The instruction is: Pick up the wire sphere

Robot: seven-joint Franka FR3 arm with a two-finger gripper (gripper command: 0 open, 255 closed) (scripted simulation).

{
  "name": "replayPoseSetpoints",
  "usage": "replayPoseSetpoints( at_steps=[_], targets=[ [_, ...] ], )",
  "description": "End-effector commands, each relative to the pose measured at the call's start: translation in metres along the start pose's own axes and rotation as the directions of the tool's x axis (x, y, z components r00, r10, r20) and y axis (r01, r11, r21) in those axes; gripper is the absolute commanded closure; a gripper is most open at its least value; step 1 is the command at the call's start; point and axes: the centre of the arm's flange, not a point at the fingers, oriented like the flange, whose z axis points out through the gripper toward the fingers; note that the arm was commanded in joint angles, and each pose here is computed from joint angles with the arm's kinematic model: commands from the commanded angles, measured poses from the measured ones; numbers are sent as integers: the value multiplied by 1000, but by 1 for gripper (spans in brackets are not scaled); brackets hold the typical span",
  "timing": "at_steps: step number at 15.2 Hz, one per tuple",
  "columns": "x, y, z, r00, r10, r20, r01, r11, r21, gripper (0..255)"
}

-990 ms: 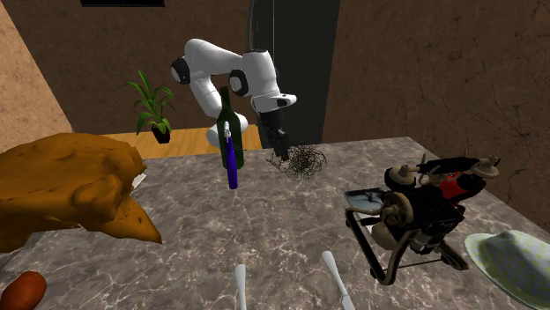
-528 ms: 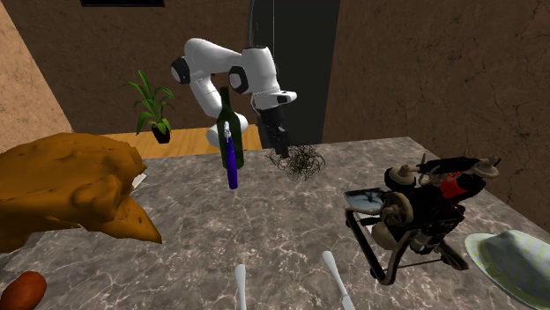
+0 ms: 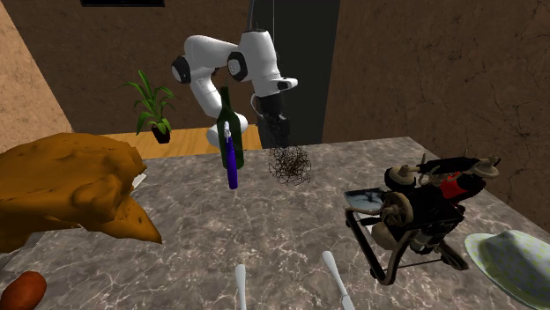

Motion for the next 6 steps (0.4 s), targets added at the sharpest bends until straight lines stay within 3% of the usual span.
replayPoseSetpoints(
  at_steps=[1, 6],
  targets=[
    [1, 4, -12, 1000, 0, -1, 0, 1000, -2, 255],
    [3, 8, -27, 1000, 0, -1, 0, 1000, -2, 255]
  ],
)
